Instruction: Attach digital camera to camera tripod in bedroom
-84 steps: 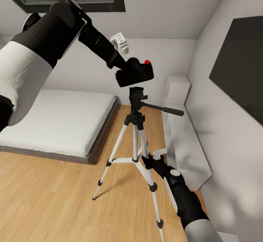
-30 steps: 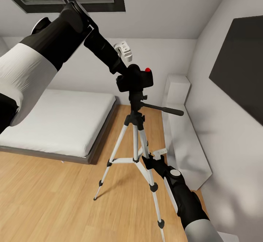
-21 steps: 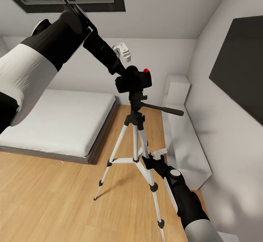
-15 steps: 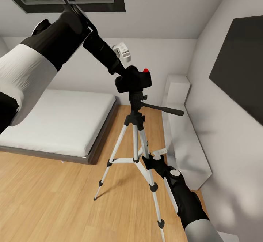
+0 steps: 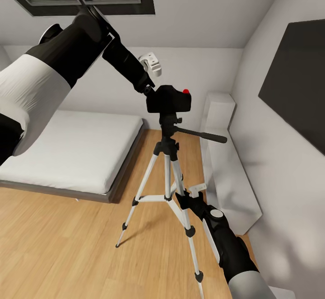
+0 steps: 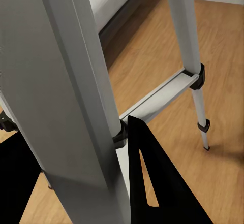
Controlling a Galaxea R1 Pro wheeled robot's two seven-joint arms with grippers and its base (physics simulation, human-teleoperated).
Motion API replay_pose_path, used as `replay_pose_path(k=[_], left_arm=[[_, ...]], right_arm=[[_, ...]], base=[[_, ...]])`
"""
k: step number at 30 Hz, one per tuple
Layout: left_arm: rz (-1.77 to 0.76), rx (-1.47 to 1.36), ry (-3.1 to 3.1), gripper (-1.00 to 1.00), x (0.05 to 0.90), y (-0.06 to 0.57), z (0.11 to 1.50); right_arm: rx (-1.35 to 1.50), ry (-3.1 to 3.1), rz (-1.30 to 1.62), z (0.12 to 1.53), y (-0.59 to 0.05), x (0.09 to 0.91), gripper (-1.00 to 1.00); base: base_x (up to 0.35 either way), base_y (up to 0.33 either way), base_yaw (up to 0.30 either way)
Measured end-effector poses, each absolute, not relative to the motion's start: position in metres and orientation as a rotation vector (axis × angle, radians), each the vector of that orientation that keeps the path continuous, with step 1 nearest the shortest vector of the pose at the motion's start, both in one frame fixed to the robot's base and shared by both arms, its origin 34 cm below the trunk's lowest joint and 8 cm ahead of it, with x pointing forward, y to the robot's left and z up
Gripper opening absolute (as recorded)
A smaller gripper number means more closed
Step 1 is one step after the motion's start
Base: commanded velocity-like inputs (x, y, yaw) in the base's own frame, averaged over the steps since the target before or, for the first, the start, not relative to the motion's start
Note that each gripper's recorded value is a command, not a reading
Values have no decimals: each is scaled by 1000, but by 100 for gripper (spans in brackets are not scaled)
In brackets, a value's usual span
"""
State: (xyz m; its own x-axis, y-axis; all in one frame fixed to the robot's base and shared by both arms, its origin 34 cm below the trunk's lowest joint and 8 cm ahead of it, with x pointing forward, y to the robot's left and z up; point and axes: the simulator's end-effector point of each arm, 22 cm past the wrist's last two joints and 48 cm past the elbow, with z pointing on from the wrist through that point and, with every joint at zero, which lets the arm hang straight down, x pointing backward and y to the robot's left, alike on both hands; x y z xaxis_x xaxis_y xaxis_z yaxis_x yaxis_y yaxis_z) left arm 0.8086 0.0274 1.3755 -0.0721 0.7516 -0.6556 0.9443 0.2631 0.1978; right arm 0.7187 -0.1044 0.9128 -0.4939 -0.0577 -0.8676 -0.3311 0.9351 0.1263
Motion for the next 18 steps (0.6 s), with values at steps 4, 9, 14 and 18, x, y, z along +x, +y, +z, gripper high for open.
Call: replay_pose_path(k=[4,9,14,18], left_arm=[[-371,1534,1868,100,809,28,1376],[-403,1512,1856,100,808,28,1383],[-498,1374,1783,100,817,35,1422],[-540,1188,1729,100,836,68,1461]], right_arm=[[-276,2072,339,913,-104,719,-100],[-277,2072,339,913,-104,719,-100],[-277,2072,338,913,-104,719,-100],[-277,2072,338,913,-105,719,-100]], base=[[0,0,0],[0,0,0],[0,0,0],[0,0,0]])
